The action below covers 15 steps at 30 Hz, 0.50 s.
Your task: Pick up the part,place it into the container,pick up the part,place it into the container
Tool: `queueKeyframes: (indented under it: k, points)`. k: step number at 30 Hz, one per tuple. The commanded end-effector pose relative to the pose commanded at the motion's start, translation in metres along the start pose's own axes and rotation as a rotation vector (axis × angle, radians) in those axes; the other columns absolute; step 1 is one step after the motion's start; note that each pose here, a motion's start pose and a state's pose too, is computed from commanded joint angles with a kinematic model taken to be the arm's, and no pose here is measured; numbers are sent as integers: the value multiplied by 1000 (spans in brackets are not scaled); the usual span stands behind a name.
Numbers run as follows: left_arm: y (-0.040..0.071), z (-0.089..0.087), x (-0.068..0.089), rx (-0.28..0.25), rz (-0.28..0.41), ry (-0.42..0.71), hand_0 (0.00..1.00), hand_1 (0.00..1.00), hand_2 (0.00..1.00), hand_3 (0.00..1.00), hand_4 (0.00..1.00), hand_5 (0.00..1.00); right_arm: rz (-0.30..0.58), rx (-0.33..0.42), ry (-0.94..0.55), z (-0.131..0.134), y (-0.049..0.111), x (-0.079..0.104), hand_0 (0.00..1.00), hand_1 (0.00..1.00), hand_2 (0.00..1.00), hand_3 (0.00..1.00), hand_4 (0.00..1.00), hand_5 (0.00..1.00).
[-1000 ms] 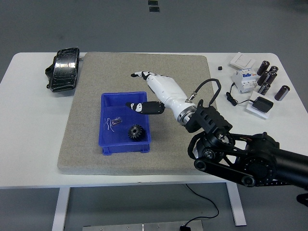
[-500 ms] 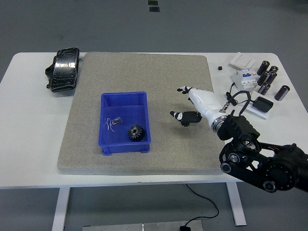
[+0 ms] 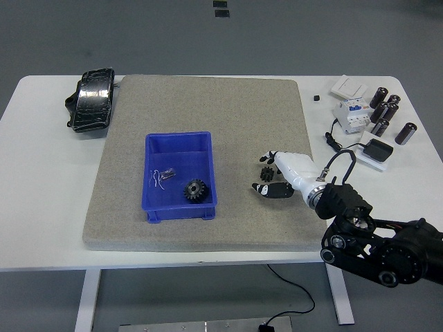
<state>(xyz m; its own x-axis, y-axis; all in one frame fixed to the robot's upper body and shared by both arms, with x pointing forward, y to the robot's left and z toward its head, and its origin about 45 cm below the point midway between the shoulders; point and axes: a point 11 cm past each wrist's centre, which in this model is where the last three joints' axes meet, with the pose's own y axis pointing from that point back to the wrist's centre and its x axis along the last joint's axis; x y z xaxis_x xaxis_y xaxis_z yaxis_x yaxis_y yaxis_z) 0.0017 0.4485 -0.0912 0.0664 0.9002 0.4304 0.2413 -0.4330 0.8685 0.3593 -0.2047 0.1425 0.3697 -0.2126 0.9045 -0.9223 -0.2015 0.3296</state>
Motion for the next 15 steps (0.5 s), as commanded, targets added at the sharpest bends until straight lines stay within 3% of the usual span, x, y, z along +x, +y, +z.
queueKeyframes:
  k: [2,3,7,8,14,15]
  points:
    - [0,0,0,-2,0,0,679,665,589,549,613,361,1,0,1,0,-1,-1,376,531,658,708,767,419]
    - [0,1,0,-2,0,0,679,664,589,549,614,362,2,0,1,0,-2,-1,337,477,563,672,728,398]
    - [0,1,0,-6,0,0,679,664,589,549,614,362,9,0,2,0,-4,0,337,477,563,672,728,398]
    - [0,2,0,-6,0,0,679,663,590,550,618,364,10,0,3,0,-4,0,319,449,490,666,671,357]
    - [0,2,1,-9,1,0,679,663,590,550,618,364,5,-7,8,4,-7,-4,319,449,490,666,671,357]
    - [0,2,0,-9,1,1,679,663,590,551,620,365,4,-8,10,4,-7,-5,311,448,477,670,627,312]
